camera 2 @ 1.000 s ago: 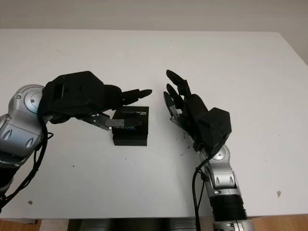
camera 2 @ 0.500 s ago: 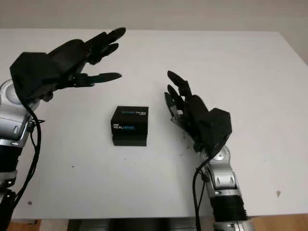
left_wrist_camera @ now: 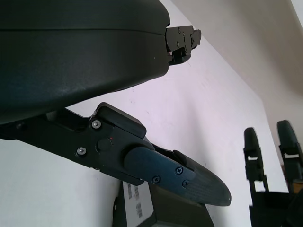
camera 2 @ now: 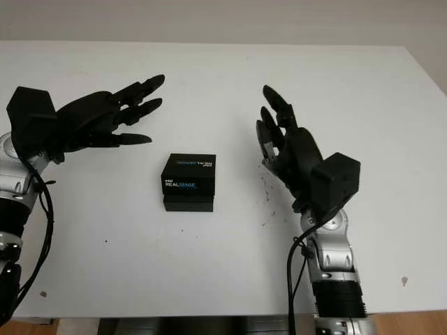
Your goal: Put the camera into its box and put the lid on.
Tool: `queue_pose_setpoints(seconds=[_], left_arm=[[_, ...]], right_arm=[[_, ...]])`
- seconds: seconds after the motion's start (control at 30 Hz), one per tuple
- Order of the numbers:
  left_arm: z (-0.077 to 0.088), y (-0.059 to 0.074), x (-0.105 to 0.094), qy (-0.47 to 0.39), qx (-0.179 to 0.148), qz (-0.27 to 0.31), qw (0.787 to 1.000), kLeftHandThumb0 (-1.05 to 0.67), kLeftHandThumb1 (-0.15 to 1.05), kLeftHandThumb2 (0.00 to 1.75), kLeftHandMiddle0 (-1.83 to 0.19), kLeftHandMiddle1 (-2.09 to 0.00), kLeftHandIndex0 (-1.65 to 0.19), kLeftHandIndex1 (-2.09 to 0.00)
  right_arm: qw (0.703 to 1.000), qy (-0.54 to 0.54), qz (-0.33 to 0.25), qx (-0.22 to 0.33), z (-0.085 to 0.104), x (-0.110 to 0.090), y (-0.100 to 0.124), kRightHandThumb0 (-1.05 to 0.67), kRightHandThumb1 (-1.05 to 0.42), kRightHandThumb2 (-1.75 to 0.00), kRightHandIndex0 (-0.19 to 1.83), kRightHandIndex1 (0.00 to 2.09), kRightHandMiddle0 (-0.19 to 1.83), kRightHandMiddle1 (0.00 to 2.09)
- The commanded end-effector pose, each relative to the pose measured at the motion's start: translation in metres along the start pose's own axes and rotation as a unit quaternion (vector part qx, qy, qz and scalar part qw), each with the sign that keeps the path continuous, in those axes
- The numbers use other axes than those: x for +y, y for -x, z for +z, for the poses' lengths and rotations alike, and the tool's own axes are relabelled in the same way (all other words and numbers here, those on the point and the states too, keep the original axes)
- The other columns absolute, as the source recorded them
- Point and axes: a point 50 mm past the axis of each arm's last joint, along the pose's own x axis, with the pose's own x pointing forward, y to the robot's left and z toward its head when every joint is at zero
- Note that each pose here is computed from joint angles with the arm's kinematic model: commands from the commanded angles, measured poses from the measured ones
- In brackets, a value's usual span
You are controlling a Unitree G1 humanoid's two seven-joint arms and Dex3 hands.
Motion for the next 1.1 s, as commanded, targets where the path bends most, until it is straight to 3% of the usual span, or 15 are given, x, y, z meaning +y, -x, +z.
queue_pose_setpoints(seconds=[0.0,0.33,0.5,1.07], left_arm=[[0.006,-0.002,0.003,0.004,-0.019,0.004,1.0,-0.93,0.96,0.06,0.13,-0.03,0.19,0.0],[-0.004,0.007,-0.007,0.023,0.001,-0.041,0.999,-0.98,0.97,0.05,0.19,-0.02,0.19,0.0],[-0.005,0.008,-0.015,0.007,-0.001,-0.063,0.998,-0.99,0.97,0.05,0.15,-0.05,0.19,0.0],[-0.015,0.006,-0.032,-0.03,0.039,-0.114,0.992,-0.94,0.95,0.06,0.1,-0.06,0.14,-0.05]], right_arm=[[0.999,0.0,-0.004,-0.031,0.017,0.0,-0.005,-0.69,-1.05,-0.61,-0.08,0.0,-0.19,0.23],[0.999,0.019,-0.019,-0.037,0.026,-0.013,-0.007,-0.7,-1.05,-0.66,-0.12,0.01,-0.17,0.16],[0.999,0.02,-0.023,-0.041,0.027,-0.017,-0.008,-0.7,-1.05,-0.69,-0.13,0.02,-0.18,0.16],[0.999,0.012,-0.027,-0.044,0.029,-0.017,-0.008,-0.65,-1.05,-0.71,-0.12,0.03,-0.18,0.15]])
